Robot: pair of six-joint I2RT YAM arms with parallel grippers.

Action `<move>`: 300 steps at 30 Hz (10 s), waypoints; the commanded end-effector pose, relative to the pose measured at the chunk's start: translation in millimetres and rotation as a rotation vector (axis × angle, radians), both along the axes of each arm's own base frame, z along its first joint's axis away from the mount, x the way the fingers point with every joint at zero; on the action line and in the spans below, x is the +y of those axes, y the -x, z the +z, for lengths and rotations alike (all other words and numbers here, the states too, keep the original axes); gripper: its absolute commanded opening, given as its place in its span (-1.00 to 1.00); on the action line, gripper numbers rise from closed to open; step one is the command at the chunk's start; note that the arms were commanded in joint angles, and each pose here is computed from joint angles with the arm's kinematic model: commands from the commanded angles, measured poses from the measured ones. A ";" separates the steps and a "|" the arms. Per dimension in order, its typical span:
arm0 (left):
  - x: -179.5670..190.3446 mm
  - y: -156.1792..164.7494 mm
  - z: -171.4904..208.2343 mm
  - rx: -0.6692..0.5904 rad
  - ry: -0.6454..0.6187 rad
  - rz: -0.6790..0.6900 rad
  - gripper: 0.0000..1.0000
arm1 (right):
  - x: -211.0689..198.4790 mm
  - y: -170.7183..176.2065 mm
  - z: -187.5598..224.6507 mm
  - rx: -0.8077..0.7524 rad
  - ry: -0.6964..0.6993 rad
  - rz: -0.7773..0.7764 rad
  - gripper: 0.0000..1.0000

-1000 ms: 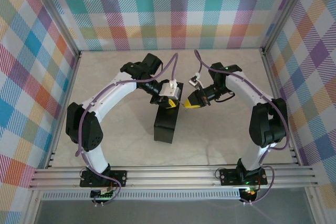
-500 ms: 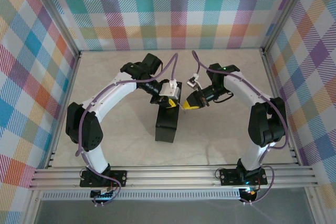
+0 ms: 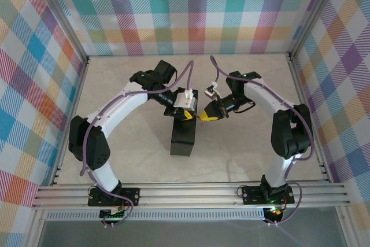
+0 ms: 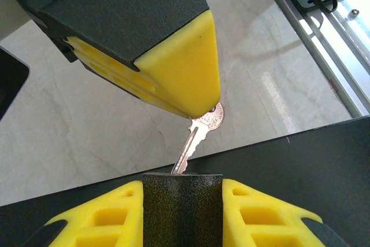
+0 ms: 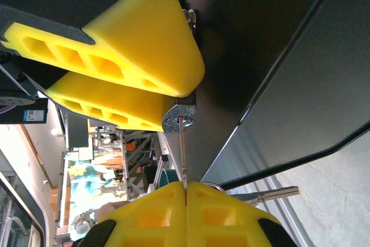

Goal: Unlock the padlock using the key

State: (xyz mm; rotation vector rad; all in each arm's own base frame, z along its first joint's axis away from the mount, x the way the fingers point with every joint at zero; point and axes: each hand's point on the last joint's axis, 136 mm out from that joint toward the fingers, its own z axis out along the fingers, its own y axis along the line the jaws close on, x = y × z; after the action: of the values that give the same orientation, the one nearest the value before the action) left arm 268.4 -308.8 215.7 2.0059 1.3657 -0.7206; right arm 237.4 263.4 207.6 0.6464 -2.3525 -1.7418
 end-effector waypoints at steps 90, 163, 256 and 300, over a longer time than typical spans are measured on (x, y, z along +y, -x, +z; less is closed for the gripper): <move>-30.0 -9.9 2.5 -0.087 0.093 0.038 -0.70 | -4.2 -37.7 -13.2 0.153 -0.140 -0.161 -1.00; -44.2 -38.5 65.9 0.700 0.045 0.483 -0.42 | -5.4 -38.7 55.7 -0.550 -0.192 -0.077 -1.00; -31.8 -114.7 94.8 0.834 0.414 0.812 -1.00 | -31.4 -141.4 69.4 -0.388 -0.436 -0.776 -0.09; -33.3 -126.3 115.8 0.845 0.551 0.821 -1.00 | -14.2 -129.6 92.7 -0.373 -0.607 -0.689 -0.41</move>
State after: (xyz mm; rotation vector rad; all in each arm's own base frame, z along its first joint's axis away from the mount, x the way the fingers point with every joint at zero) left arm 400.5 -344.6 309.2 0.5699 2.0172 -1.3739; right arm 370.6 248.0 286.8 0.1229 -2.4698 -2.8519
